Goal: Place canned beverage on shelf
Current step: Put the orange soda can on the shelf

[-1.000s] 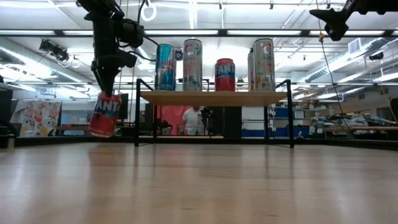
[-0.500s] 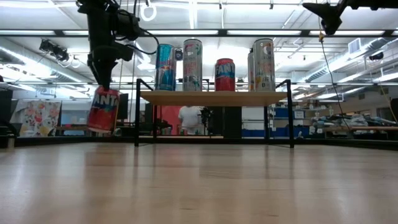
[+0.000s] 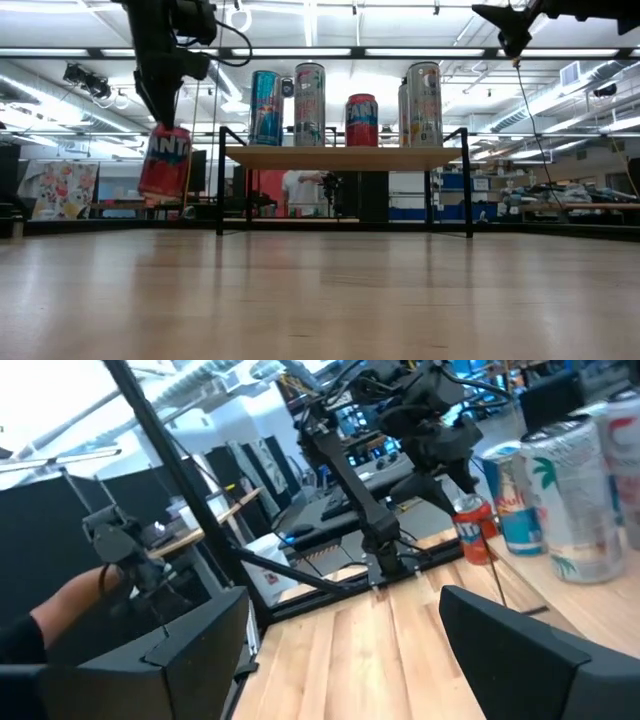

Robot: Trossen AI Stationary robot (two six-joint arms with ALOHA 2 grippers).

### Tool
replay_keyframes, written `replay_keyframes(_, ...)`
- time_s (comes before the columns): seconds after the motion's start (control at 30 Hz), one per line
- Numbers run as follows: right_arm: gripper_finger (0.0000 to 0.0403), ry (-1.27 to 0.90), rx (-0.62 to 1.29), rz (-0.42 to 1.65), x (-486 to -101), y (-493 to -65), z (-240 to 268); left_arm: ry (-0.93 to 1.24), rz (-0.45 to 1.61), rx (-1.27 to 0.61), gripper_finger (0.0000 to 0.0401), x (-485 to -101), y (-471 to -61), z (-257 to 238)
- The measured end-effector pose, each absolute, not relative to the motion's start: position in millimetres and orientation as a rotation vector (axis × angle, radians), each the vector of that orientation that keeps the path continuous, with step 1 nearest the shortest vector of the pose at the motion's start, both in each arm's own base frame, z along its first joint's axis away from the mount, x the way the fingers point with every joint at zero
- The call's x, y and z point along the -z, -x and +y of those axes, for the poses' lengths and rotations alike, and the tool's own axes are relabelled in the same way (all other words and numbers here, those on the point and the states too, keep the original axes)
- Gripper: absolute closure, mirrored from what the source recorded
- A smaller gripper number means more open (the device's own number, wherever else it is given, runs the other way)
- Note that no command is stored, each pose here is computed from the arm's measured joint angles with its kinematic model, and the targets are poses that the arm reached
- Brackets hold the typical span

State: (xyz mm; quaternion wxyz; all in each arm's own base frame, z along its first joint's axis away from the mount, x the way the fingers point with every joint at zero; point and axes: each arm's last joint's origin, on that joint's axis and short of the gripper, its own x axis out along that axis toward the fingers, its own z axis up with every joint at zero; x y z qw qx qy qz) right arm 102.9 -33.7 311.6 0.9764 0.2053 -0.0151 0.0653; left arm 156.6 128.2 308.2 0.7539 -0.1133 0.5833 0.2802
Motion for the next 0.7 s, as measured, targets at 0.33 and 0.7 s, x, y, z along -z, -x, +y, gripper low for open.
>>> replay_keyframes(0.33, 0.0063, -0.373, -0.209, 0.032, -306.2, -116.1, -27.4, 0.245, 1.269, -0.575, 0.0161, -308.6, -162.2, 118.5)
replay_keyframes(0.7, 0.0063, -0.315, -0.161, 0.146, -290.9, -146.8, -14.6, 0.245, 1.269, -0.553, 0.0161, -308.3, -168.3, 108.7)
